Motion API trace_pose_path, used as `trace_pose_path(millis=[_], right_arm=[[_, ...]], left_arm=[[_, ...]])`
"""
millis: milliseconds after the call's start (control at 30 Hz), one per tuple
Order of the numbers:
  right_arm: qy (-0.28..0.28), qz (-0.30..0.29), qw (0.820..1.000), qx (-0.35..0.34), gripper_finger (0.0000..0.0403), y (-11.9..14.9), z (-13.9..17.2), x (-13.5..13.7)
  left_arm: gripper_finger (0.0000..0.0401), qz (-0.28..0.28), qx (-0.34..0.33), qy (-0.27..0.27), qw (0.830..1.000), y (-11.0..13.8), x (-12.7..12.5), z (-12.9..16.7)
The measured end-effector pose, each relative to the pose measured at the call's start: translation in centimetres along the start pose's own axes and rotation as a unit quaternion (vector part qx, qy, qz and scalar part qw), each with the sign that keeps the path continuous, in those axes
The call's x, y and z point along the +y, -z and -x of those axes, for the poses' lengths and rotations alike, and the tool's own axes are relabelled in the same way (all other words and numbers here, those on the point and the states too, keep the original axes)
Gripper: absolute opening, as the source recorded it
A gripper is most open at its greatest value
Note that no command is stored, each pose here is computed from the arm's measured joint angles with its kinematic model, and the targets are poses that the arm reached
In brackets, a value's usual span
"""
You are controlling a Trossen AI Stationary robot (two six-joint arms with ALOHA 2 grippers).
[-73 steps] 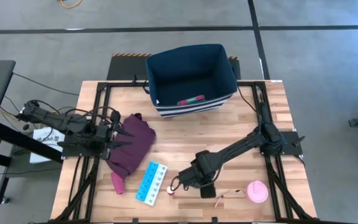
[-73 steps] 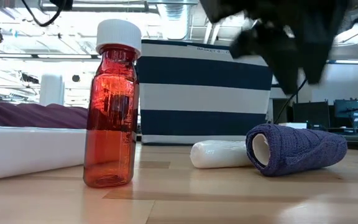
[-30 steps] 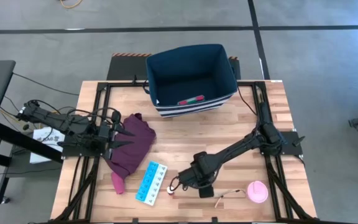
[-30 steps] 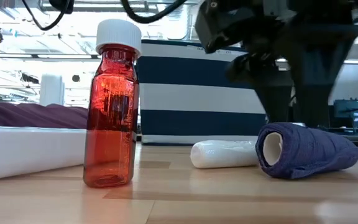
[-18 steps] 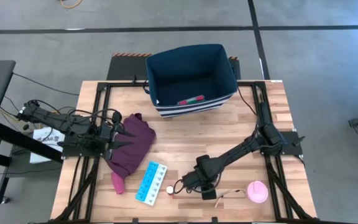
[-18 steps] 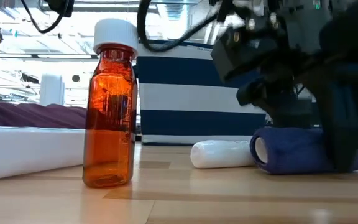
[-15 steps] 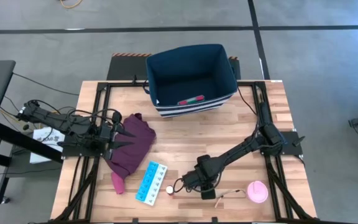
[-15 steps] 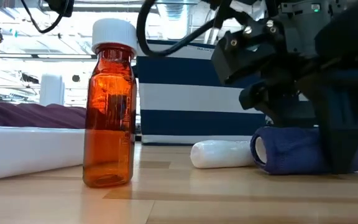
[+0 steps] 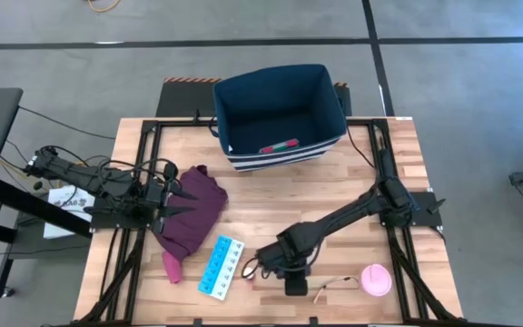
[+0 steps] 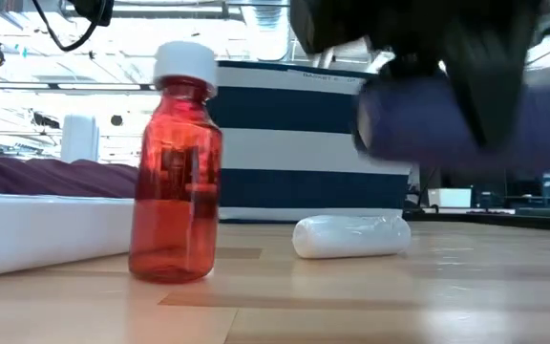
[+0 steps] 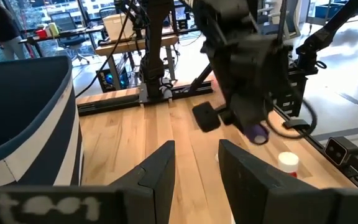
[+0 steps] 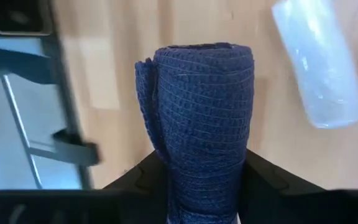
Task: Pick & place medical supplies in basket/bin
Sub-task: Put the blue bandage into the blue bin
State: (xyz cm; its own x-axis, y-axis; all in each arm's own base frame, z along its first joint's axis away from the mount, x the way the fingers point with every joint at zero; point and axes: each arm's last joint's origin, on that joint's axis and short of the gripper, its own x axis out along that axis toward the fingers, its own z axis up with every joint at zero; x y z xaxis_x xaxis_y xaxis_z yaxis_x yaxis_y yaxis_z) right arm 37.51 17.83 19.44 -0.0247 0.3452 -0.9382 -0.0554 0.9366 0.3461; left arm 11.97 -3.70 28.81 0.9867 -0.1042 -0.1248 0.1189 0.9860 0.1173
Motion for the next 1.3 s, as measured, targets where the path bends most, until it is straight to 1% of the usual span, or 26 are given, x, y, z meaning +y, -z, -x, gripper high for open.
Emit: trace_pose_path(millis=[67,133,233,300,333,367,467,500,533,567,633,700,767,833,933,967,1033,1067,1100,1167,1233,1300], right_arm=[[0.007,0.01,1.0,0.013,0.0136,0.1,1.6,0.5],[0.031,0.019,0.999,0.027,0.014,0.3,3.4,0.8],[0.096,0.015,0.994,0.052,0.014,0.9,6.3,0.6],[0.146,0.011,0.988,0.054,0.0137,1.1,8.5,0.1],[0.165,0.016,0.986,0.034,0.0136,0.9,9.5,-0.1],[0.17,0.029,0.985,0.005,0.0135,0.7,10.5,-0.3],[0.182,0.065,0.979,-0.061,0.0135,1.3,14.6,-0.9],[0.2,0.068,0.974,-0.082,0.0136,1.7,16.0,-1.2],[0.232,0.063,0.967,-0.088,0.0138,2.5,17.2,-1.7],[0.267,0.059,0.957,-0.093,0.0139,3.1,18.4,-2.4],[0.341,0.062,0.927,-0.14,0.0141,3.9,21.1,-3.8],[0.416,0.052,0.89,-0.177,0.0142,5.1,24.1,-5.4],[0.469,0.018,0.849,-0.243,0.0142,5.9,27.2,-7.1],[0.49,-0.022,0.82,-0.293,0.0141,6.4,29.8,-9.2],[0.501,-0.111,0.779,-0.359,0.014,6.7,32.8,-13.5],[0.498,-0.139,0.774,-0.366,0.0141,7.1,33.4,-15.0],[0.476,-0.184,0.773,-0.377,0.0145,7.3,34.0,-18.2],[0.454,-0.205,0.781,-0.377,0.0147,7.4,34.0,-19.7],[0.429,-0.227,0.794,-0.366,0.0149,7.4,33.4,-21.5],[0.385,-0.264,0.812,-0.35,0.0153,6.6,32.1,-24.6],[0.374,-0.296,0.823,-0.31,0.0154,5.9,30.3,-27.5],[0.372,-0.312,0.829,-0.277,0.0153,5.2,28.8,-30.0]], left_arm=[[0.0114,0.0,0.0,0.0,1.0,0.0,0.0,0.0],[0.0114,-0.003,0.0,0.0,1.0,0.0,0.0,0.0],[0.0114,-0.005,0.0,0.0,1.0,0.0,0.0,0.0],[0.0114,-0.005,0.0,0.0,1.0,0.0,0.0,0.0],[0.0114,-0.004,0.0,-0.001,1.0,0.0,0.0,0.0],[0.0114,-0.005,0.0,-0.001,1.0,0.0,0.0,0.0],[0.0114,-0.004,0.0,-0.001,1.0,0.0,0.0,0.0],[0.0114,-0.004,0.001,-0.001,1.0,0.0,0.0,0.0],[0.0114,-0.003,0.004,-0.001,1.0,0.1,0.0,0.0],[0.0114,-0.002,0.007,0.0,1.0,0.1,0.0,0.0],[0.0114,-0.004,0.015,0.0,1.0,0.3,0.0,0.0],[0.0114,-0.006,0.023,0.0,1.0,0.5,-0.1,-0.1],[0.0114,-0.007,0.025,-0.009,1.0,0.5,0.0,-0.2],[0.0114,-0.009,0.028,-0.014,0.999,0.5,0.0,-0.3],[0.0114,-0.011,0.031,-0.023,0.999,0.6,0.0,-0.4],[0.0114,-0.011,0.031,-0.023,0.999,0.6,0.0,-0.4],[0.0114,-0.011,0.032,-0.023,0.999,0.6,0.0,-0.4],[0.0114,-0.011,0.033,-0.022,0.999,0.6,0.0,-0.5],[0.0114,-0.011,0.033,-0.022,0.999,0.6,0.0,-0.5],[0.0114,-0.012,0.034,-0.021,0.999,0.6,0.0,-0.4],[0.0114,-0.012,0.037,-0.02,0.999,0.7,0.0,-0.4],[0.0114,-0.012,0.037,-0.02,0.999,0.7,0.0,-0.4]])
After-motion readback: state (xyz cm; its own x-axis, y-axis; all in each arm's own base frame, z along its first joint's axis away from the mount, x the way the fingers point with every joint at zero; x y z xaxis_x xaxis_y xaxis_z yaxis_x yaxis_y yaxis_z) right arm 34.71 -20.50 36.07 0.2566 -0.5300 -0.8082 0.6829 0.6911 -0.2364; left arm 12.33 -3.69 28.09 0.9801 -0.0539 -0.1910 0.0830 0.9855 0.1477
